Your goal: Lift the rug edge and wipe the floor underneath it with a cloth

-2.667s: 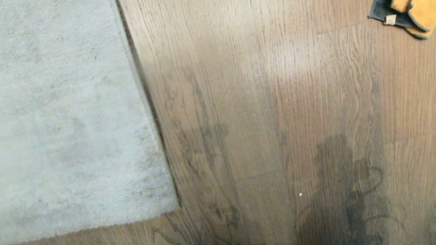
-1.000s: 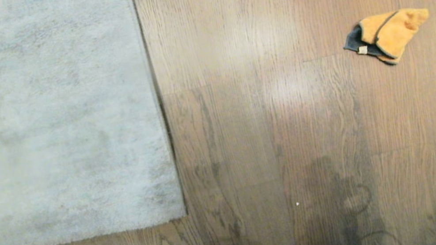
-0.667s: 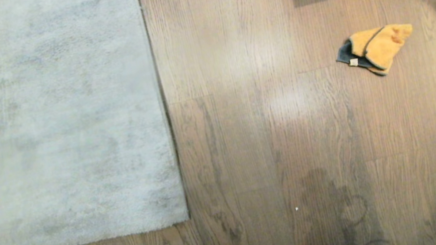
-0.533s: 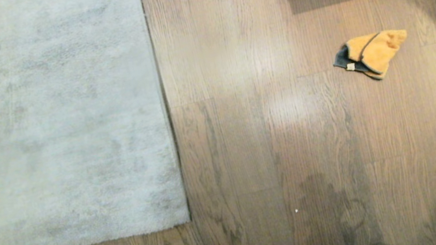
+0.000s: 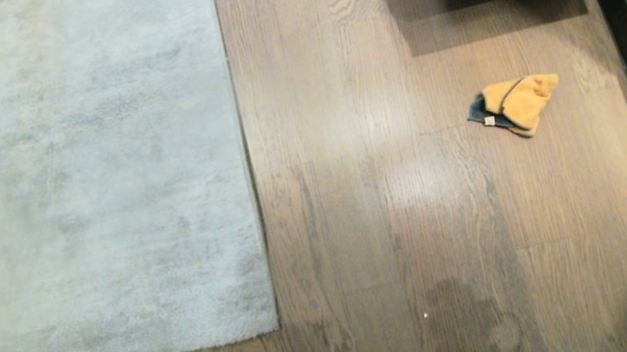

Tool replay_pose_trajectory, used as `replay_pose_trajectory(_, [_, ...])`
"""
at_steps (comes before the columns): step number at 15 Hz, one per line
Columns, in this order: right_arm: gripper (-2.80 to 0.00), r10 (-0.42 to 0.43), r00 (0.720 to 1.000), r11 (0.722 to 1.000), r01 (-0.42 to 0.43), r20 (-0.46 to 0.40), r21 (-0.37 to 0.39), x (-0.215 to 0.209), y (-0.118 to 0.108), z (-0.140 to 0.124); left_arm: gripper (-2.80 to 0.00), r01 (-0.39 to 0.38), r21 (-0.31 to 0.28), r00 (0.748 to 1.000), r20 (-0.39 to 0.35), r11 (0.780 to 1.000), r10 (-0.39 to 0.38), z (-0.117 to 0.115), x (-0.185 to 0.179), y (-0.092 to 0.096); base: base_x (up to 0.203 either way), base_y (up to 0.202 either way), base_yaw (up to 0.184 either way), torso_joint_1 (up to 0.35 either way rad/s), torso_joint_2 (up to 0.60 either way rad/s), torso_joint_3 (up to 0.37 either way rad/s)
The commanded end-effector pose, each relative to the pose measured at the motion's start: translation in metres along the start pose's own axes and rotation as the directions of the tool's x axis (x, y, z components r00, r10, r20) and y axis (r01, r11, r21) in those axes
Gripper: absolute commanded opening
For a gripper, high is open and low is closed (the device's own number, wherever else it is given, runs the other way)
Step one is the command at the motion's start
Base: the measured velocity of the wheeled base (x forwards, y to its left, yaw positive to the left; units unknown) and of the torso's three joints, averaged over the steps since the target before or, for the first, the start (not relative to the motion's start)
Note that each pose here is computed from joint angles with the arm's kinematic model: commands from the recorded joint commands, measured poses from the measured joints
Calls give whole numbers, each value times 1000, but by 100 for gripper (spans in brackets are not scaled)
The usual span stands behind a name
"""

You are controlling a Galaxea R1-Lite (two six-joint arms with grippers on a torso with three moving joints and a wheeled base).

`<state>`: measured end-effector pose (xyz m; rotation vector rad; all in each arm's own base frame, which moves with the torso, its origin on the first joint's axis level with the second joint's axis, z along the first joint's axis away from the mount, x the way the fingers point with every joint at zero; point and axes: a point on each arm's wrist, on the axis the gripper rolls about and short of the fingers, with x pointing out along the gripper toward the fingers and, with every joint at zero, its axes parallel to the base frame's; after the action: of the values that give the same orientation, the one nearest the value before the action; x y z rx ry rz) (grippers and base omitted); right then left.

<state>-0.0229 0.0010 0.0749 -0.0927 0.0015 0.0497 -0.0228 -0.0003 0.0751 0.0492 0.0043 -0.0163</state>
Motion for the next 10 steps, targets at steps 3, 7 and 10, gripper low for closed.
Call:
replay_pose_trajectory(3, [-280, 1, 1000, 1000, -1, -1, -1, 0, 0, 0, -280, 1, 0, 1000, 2, 1000, -1, 0, 0, 0, 0, 0, 0, 2, 5, 198])
replay_pose_trajectory(7, [-280, 1, 1000, 1000, -1, -1, -1, 0, 0, 0, -280, 1, 1, 1000, 2, 1000, -1, 0, 0, 0, 0, 0, 0, 2, 0, 203])
replay_pose_trajectory(10, [-280, 1, 1000, 1000, -1, -1, -1, 0, 0, 0, -280, 1, 0, 1000, 2, 1000, -1, 0, 0, 0, 0, 0, 0, 0, 2, 203])
